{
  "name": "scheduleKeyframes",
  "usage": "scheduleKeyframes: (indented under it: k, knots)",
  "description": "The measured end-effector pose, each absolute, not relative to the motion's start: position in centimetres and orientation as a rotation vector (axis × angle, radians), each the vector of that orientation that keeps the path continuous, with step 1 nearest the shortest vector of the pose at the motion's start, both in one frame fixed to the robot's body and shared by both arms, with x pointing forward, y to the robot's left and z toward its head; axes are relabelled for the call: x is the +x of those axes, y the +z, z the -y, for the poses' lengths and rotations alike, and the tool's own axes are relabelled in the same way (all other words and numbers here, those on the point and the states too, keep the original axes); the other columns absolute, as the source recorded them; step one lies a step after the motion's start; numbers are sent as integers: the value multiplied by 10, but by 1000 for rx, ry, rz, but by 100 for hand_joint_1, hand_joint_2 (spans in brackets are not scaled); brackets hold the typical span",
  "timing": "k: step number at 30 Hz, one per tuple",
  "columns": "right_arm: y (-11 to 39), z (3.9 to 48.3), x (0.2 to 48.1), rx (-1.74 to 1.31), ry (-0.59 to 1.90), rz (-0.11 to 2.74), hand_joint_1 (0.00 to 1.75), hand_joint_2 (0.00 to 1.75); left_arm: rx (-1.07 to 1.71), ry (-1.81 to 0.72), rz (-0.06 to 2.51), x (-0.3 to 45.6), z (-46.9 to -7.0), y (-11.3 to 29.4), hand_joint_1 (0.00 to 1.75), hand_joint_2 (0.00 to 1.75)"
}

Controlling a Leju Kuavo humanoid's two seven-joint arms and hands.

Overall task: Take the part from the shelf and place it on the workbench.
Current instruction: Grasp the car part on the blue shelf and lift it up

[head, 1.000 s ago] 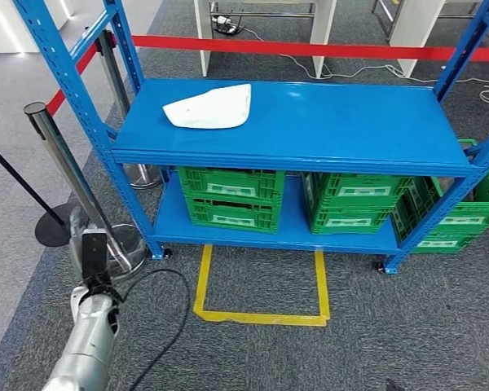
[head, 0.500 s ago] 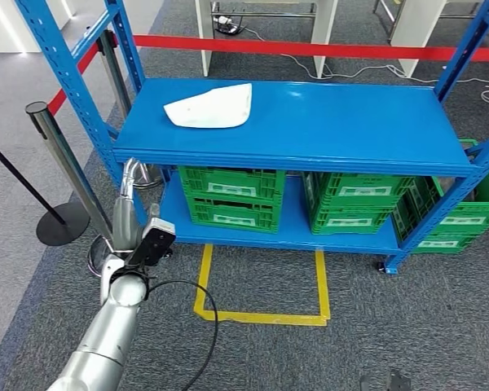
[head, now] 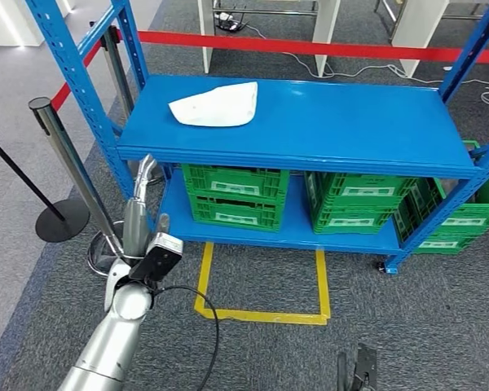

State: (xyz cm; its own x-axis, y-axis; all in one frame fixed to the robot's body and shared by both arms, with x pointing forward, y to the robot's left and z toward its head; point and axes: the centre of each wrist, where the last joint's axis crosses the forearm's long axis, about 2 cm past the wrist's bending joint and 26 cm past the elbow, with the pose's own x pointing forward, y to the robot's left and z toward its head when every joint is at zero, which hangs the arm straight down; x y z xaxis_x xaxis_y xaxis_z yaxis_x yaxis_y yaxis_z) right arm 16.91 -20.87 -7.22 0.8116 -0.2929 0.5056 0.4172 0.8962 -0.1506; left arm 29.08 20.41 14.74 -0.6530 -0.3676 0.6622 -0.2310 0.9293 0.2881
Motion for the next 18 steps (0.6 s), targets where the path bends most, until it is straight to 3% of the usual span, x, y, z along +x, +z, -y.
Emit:
scheduleKeyframes:
  k: [18]
  knots:
    - [-66,201,181,-220,-295,479,0,0,422,-251,2395,282,-203,149,0,0]
